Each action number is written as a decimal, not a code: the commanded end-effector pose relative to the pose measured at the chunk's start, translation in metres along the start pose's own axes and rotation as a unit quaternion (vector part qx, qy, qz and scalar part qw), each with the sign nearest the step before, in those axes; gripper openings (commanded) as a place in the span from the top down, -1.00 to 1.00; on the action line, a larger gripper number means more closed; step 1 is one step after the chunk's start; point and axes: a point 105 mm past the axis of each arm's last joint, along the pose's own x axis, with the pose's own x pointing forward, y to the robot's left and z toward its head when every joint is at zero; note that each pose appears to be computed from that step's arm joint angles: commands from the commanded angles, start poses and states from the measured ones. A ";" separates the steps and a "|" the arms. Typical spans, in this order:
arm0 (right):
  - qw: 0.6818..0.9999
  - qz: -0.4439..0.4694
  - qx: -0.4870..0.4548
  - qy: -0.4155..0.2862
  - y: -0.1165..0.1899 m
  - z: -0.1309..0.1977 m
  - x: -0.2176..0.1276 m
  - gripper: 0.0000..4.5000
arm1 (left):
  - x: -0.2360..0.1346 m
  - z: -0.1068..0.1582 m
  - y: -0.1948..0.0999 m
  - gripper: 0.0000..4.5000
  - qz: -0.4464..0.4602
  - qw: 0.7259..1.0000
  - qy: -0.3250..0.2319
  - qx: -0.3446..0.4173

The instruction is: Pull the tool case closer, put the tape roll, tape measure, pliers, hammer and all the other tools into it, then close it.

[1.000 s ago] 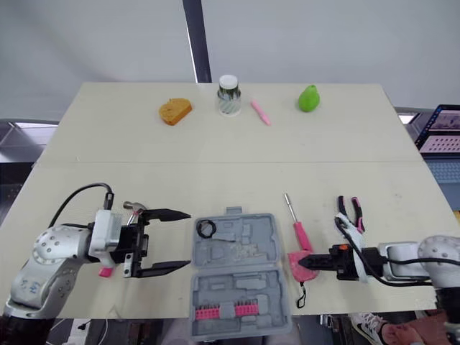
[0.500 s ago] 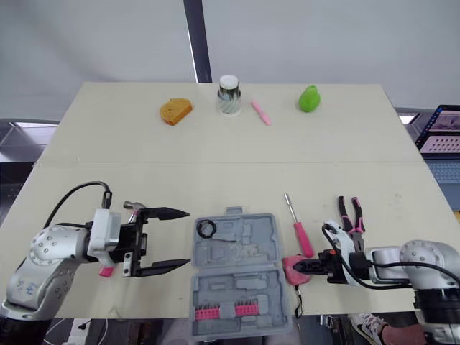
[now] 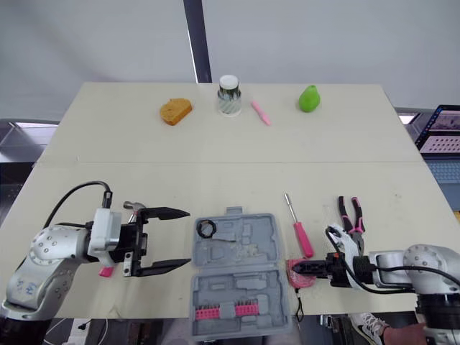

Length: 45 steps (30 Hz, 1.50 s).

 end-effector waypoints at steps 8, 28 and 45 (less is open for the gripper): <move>0.999 -0.050 -0.002 -0.017 -0.012 0.000 -0.041 -0.96 | 0.004 0.006 -0.001 -1.00 0.000 1.000 -0.013 0.015; 0.901 -0.070 -0.416 -0.101 0.025 -0.007 -0.085 -0.96 | -0.060 -0.029 -0.025 -1.00 0.080 0.994 0.063 -0.036; 0.809 -0.052 -0.585 0.016 -0.010 -0.018 -0.047 -0.96 | -0.037 -0.017 -0.032 -1.00 0.027 0.999 0.031 -0.016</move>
